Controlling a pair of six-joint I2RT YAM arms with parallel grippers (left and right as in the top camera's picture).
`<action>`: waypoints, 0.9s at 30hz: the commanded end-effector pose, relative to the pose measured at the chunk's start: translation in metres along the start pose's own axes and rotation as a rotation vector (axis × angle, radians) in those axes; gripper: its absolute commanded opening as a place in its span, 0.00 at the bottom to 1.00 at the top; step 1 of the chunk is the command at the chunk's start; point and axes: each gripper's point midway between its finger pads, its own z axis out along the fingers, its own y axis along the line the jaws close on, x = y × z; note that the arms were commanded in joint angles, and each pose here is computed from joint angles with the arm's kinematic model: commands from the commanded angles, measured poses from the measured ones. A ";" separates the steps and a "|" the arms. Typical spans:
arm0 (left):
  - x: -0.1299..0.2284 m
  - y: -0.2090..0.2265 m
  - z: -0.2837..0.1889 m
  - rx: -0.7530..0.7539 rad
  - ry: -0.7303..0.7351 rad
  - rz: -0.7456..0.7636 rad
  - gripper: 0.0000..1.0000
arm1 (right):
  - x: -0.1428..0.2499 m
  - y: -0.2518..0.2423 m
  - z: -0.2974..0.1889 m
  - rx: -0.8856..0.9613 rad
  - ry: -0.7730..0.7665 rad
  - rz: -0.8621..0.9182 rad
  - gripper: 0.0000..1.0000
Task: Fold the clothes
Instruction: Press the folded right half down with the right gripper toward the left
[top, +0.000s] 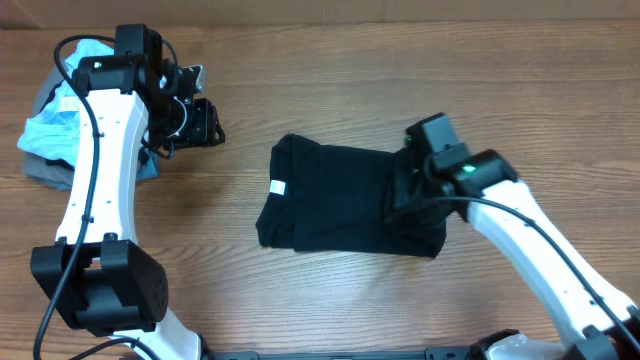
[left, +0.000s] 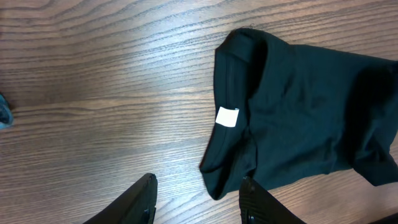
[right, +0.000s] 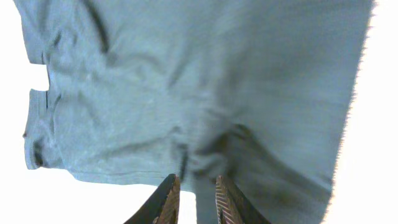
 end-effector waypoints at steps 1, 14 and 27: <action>-0.006 -0.005 -0.005 0.014 -0.022 0.033 0.47 | -0.007 -0.037 -0.004 0.103 -0.015 0.115 0.23; -0.005 -0.005 -0.005 0.015 -0.019 0.032 0.47 | 0.099 0.045 0.085 -0.303 0.427 0.055 0.15; -0.004 -0.005 -0.005 0.015 -0.015 0.030 0.46 | -0.012 0.020 0.021 -0.229 0.038 0.155 0.08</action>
